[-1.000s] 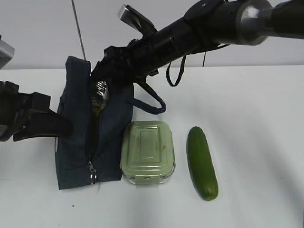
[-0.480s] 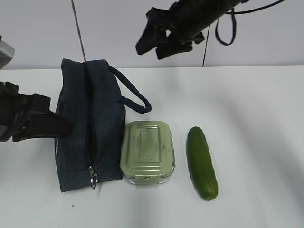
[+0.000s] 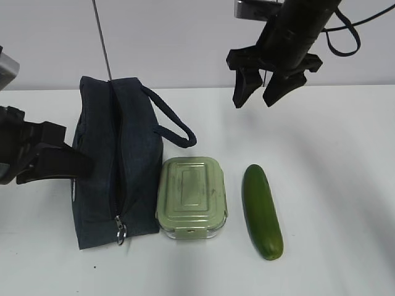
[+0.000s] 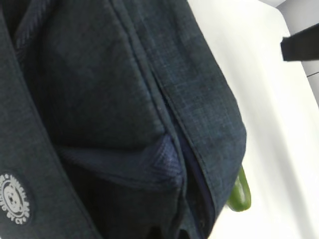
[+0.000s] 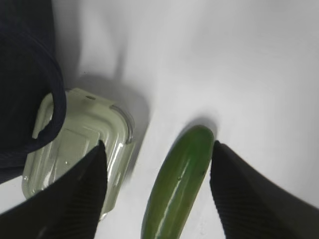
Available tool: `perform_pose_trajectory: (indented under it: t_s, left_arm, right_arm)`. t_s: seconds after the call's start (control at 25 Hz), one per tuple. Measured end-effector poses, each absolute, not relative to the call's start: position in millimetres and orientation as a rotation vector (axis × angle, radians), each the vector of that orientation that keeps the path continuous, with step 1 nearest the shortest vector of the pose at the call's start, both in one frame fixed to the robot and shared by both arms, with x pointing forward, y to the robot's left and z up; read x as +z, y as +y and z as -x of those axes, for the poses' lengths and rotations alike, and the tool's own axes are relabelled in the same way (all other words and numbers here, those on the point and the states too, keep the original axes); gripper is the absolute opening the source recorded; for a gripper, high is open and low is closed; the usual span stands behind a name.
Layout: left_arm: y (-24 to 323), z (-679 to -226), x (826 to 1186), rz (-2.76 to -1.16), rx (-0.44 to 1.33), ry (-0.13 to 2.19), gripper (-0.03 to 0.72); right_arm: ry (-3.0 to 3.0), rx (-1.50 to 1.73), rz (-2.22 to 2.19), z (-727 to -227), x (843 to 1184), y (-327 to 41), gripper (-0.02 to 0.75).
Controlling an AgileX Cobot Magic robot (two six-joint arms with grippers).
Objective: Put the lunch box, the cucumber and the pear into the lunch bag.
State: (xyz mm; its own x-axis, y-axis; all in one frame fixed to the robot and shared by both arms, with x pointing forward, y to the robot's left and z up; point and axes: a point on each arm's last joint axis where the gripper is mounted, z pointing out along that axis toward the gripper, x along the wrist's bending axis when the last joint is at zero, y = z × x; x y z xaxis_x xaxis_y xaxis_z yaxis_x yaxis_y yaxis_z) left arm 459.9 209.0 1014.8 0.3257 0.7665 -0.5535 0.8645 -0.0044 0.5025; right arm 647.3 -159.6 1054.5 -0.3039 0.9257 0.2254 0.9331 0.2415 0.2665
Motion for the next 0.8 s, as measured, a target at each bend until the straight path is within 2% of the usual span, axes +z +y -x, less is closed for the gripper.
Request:
perform_pose_trajectory:
  t_s: [0.36,0.8]
  left_arm:
    - [209,-460,1015,-1.782,-0.153,1.457,-0.013]
    - [209,-460,1015,-1.783,-0.153,1.456,-0.013]
  right_arm:
    - [-2.423,-0.191,1.824,-616,994,-148,0.51]
    - [-2.337,0.021,1.817,-623,928,-146,0.545]
